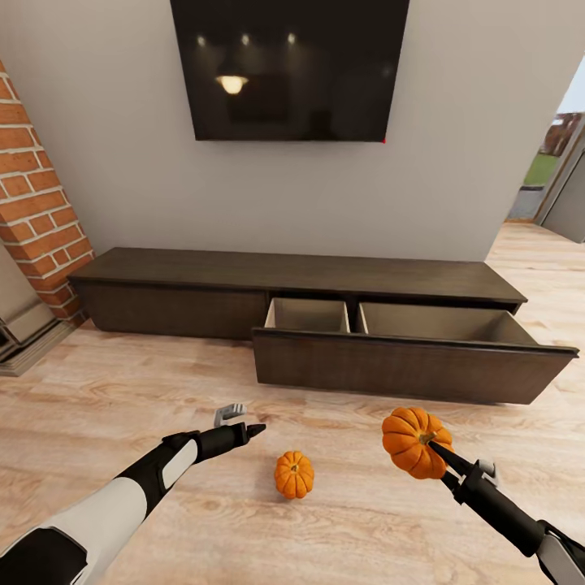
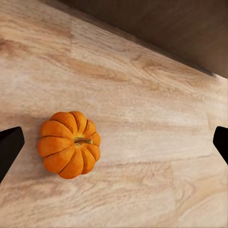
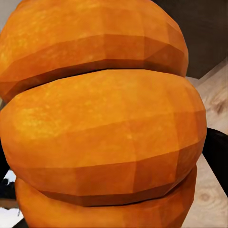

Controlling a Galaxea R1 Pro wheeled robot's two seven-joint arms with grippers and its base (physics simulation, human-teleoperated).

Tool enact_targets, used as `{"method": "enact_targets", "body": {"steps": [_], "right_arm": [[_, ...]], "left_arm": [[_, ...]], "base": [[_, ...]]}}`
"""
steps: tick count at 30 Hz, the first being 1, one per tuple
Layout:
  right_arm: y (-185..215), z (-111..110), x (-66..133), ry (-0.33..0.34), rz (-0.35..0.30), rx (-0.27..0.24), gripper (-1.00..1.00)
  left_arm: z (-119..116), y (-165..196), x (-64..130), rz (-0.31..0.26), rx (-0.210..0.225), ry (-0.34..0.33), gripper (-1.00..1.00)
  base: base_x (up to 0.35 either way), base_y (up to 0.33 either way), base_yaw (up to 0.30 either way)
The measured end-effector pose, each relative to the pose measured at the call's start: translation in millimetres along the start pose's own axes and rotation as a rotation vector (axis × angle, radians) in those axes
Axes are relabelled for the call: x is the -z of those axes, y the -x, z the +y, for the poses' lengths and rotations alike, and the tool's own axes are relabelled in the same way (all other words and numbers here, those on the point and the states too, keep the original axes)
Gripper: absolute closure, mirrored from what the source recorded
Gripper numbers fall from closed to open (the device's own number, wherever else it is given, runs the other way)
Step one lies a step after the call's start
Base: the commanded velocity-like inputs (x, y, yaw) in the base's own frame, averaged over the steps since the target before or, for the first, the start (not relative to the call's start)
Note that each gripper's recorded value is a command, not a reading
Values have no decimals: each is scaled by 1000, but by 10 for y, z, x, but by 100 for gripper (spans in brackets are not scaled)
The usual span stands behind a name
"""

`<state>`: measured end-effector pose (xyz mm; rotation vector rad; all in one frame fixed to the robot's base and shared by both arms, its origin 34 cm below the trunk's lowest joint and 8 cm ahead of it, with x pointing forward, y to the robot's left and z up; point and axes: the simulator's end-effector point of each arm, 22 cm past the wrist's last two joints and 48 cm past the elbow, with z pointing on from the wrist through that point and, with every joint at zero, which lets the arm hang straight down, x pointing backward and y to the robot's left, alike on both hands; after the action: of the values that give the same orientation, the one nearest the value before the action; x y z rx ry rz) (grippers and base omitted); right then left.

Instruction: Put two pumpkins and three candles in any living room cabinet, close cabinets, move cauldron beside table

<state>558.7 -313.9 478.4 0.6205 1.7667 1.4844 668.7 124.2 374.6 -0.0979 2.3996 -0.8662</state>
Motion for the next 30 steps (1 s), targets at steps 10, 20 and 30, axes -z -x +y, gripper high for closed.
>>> {"method": "enact_targets", "body": {"steps": [10,20,30], "right_arm": [[-2,-13,1,-5,0,-1,100],[-4,-16,3,-5,0,-2,100],[-5,-25,5,-9,0,-2,100]], "left_arm": [[14,-4,-4,0,-2,7,-100],[20,-4,-4,0,0,10,-100],[60,-5,-4,-1,4,28,-100]], "base": [[17,-2,0],[0,0,0],[0,0,0]]}}
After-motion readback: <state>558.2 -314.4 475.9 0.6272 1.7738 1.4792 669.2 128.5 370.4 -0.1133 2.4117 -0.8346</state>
